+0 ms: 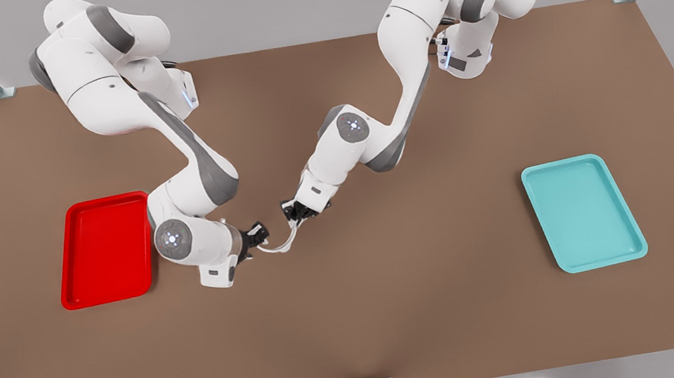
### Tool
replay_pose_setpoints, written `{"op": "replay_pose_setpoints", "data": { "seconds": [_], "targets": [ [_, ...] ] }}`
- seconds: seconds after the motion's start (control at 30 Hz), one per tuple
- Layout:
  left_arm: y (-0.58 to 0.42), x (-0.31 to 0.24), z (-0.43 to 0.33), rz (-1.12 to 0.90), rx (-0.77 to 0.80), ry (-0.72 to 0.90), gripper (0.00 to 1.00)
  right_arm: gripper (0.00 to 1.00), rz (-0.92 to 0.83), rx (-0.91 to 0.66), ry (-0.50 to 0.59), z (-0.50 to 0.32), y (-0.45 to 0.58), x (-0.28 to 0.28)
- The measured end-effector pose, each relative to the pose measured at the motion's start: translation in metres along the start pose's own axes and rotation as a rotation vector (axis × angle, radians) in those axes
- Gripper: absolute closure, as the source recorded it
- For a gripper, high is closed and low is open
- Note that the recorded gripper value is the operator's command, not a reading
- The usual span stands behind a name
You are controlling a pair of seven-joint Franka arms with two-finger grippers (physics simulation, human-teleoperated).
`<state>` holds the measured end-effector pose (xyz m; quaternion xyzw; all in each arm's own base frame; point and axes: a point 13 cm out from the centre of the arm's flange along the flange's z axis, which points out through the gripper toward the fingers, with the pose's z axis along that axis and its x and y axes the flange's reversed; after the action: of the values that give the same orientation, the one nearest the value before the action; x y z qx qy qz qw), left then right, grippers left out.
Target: Take the drainage pipe clamp from the left arm, pass it to the right arm, and place it in the plate on the right side
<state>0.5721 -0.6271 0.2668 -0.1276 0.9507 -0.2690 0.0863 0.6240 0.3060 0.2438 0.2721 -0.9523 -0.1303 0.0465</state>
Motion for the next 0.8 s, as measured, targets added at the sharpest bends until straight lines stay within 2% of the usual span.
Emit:
{"op": "replay_pose_setpoints", "data": {
  "seconds": [0.03,0.07,0.1,0.13,0.17,0.37,0.57,0.67,0.8],
  "targets": [
    [0.000,0.001,0.000,-0.002,0.000,0.001,0.79,0.69,-0.006,0.001,-0.007,0.000,0.002,-0.002],
    [0.000,0.001,0.000,-0.004,-0.001,0.000,0.79,0.72,-0.011,0.002,-0.013,0.000,0.004,-0.004],
    [0.000,0.001,0.000,-0.007,-0.001,0.000,0.73,0.79,-0.015,0.002,-0.018,0.000,0.005,-0.006],
    [0.000,0.001,0.000,-0.008,0.000,0.000,0.31,0.79,-0.018,0.000,-0.024,0.000,0.006,-0.007],
    [0.000,0.000,0.000,-0.008,0.000,0.000,0.00,0.79,-0.020,-0.001,-0.030,0.000,0.007,-0.008],
    [-0.008,-0.002,-0.007,0.030,0.023,-0.013,0.00,0.79,-0.032,0.001,-0.057,-0.003,0.007,-0.015],
    [0.010,-0.057,-0.043,0.049,-0.032,-0.101,0.00,0.79,-0.026,0.020,-0.077,-0.020,-0.007,-0.012],
    [0.053,-0.124,-0.080,-0.026,-0.081,-0.120,0.00,0.79,0.020,0.077,-0.053,-0.043,-0.042,0.032],
    [0.193,-0.244,-0.173,-0.181,-0.209,-0.078,0.00,0.79,0.180,0.150,-0.022,-0.077,-0.126,0.129]
  ]
}}
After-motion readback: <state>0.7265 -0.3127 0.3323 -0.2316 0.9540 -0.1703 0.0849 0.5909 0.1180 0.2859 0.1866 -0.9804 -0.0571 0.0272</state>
